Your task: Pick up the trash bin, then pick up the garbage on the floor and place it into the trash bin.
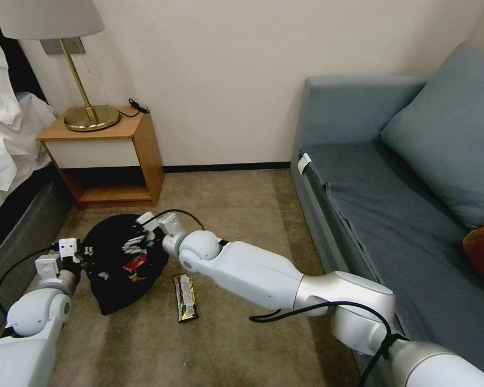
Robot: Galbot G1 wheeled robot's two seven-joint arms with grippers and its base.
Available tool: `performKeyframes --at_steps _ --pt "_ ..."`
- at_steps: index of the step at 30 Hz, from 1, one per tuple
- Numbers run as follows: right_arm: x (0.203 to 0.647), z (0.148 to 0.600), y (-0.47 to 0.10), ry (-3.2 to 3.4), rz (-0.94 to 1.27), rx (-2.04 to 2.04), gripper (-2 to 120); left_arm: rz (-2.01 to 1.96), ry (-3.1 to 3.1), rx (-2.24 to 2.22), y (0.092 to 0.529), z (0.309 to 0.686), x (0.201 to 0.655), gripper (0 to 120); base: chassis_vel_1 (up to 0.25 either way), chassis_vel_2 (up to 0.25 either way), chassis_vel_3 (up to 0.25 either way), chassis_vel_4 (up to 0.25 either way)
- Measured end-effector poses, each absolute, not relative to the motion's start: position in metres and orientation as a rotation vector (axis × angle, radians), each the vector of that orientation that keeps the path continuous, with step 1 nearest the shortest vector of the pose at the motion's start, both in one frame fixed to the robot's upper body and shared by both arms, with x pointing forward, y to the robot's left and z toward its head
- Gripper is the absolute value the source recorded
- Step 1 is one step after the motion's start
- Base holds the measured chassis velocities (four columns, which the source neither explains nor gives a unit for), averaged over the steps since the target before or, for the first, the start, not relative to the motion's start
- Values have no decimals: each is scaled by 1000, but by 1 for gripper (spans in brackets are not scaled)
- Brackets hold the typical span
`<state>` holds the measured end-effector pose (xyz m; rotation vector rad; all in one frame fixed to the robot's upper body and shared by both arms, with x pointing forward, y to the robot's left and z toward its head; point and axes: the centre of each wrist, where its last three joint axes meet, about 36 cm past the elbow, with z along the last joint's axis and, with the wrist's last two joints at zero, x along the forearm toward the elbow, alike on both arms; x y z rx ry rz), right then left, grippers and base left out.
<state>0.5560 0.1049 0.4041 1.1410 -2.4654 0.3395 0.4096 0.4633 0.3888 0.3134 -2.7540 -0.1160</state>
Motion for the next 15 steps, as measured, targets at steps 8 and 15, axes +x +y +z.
performKeyframes --at_steps 8,15 --pt "560 376 93 -2408 486 955 100 -116 -2757 356 478 392 409 4 0 0 0 0" --pt "537 349 95 -2332 497 956 100 -112 -2767 364 478 397 409 4 0 0 0 0"
